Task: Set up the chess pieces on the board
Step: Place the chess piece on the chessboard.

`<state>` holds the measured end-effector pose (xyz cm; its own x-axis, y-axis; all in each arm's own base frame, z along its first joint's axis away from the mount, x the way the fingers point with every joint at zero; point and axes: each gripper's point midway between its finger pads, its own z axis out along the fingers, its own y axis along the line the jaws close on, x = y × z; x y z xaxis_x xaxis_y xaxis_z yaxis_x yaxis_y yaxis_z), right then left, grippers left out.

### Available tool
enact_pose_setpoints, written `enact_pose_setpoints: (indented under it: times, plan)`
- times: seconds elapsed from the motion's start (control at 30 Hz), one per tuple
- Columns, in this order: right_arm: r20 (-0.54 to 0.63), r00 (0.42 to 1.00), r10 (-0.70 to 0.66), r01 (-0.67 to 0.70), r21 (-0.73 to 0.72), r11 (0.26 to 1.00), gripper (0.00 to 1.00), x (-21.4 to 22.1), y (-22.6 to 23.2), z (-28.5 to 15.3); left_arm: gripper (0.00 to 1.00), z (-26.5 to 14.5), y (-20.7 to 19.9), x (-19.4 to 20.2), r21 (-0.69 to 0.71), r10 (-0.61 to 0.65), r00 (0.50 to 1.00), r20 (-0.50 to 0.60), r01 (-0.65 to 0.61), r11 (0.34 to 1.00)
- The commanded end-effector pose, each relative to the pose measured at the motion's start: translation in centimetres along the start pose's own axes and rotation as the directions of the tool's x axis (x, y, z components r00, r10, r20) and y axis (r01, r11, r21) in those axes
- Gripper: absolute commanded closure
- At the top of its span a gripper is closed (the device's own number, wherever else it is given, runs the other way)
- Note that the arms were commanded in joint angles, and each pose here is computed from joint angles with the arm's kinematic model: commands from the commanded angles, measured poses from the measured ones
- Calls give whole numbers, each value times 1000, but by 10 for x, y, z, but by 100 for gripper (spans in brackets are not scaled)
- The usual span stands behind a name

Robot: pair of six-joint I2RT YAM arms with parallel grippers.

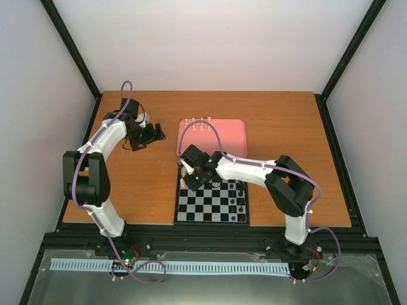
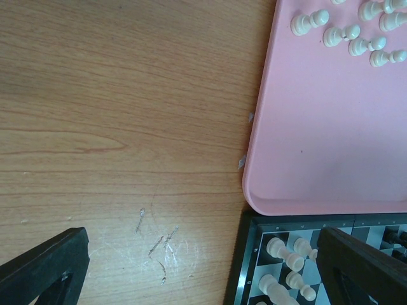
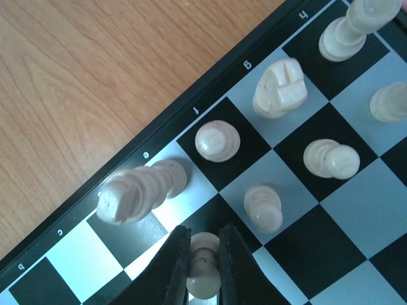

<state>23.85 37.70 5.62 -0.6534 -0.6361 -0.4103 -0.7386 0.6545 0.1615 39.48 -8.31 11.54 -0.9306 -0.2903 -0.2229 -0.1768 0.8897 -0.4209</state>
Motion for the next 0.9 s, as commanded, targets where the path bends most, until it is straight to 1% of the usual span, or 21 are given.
enact_pose_setpoints:
  times: [0.0,0.53,0.87]
  plan:
    - [0,1000,4,-4,19,1000,94,-8,0,5,0,-13,-5,-8,12,20,999,43,-20,1000]
    - [-43,999,10,-9,26,1000,94,-3,-3,12,0,-13,-5,-8,17,23,999,48,-24,1000]
    - [-62,998,24,-20,56,998,91,-1,-10,15,0,-12,-6,-8,18,22,999,44,-23,1000]
